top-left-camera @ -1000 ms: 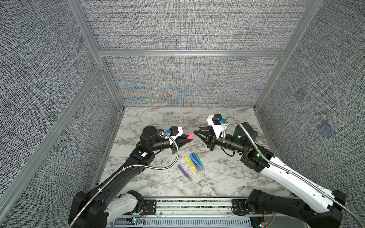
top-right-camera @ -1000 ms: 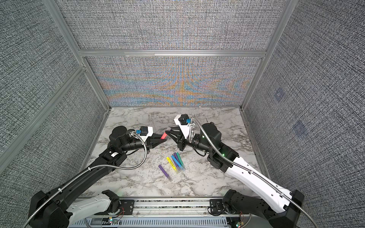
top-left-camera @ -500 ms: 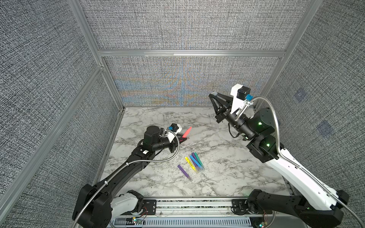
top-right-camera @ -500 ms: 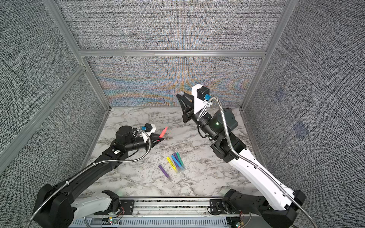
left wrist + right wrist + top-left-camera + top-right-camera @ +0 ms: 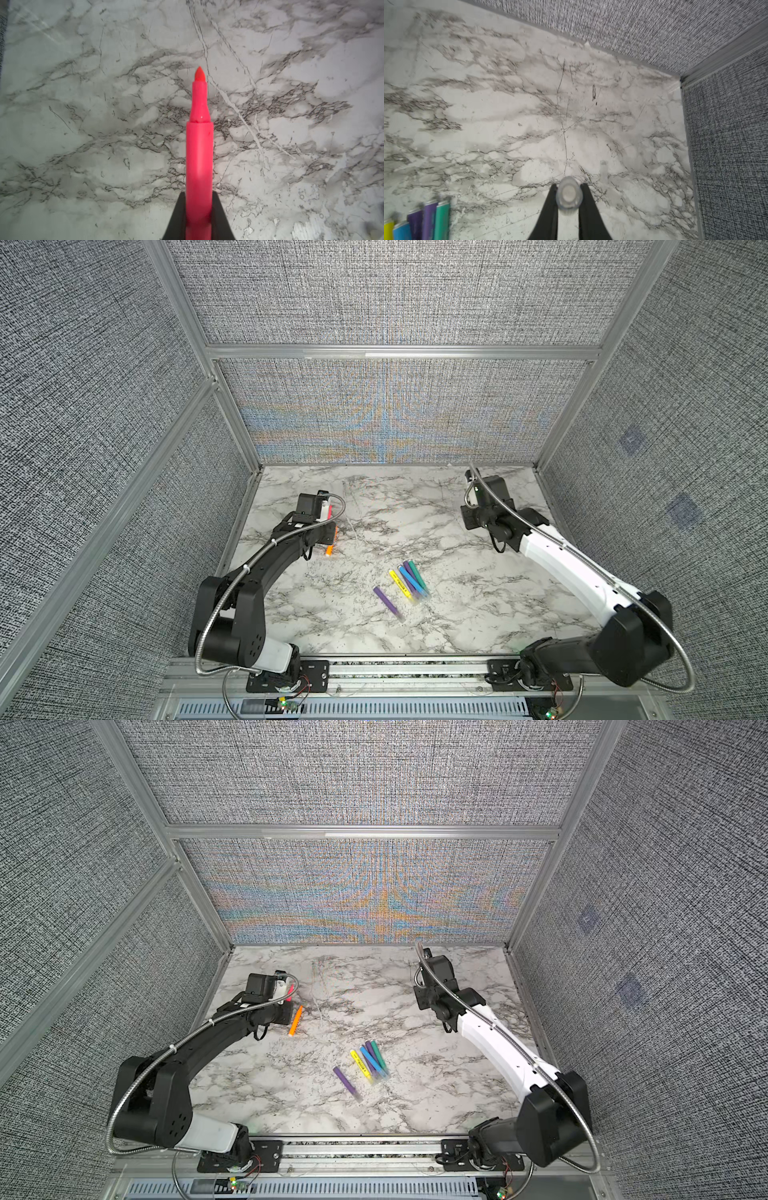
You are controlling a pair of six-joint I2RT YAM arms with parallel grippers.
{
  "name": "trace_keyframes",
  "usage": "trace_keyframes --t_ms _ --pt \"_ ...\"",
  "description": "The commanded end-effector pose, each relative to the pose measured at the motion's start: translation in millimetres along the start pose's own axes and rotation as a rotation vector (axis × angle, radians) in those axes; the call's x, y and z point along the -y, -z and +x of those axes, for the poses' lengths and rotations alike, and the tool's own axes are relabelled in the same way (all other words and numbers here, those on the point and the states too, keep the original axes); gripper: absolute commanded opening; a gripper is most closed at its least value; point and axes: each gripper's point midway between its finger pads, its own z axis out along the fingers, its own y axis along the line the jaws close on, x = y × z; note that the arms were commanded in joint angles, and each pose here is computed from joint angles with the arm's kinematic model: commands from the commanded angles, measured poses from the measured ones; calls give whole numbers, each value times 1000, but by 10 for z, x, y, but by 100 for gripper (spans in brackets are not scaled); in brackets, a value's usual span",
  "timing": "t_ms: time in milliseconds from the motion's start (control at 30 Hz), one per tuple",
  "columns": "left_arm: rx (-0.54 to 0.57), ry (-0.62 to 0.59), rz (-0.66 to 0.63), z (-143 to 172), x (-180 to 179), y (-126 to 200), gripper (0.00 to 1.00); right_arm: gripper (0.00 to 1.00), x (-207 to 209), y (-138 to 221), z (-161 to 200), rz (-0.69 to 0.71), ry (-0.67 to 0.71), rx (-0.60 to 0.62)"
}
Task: Remove pen caps from pens
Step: Place the pen at the middle-left of the table, then place the pen cap to the middle-right of the table.
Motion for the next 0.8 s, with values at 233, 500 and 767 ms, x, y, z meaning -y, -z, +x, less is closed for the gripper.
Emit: trace_keyframes --t_ms 233,500,767 --pt "-145 13 -85 207 -179 -222 13 0 140 -581 541 11 31 -233" --pt "-199 5 -115 312 -225 -326 33 0 177 -861 775 14 36 -339" --pt "-4 37 -87 -49 -200 58 52 0 223 -1105 981 35 53 -427"
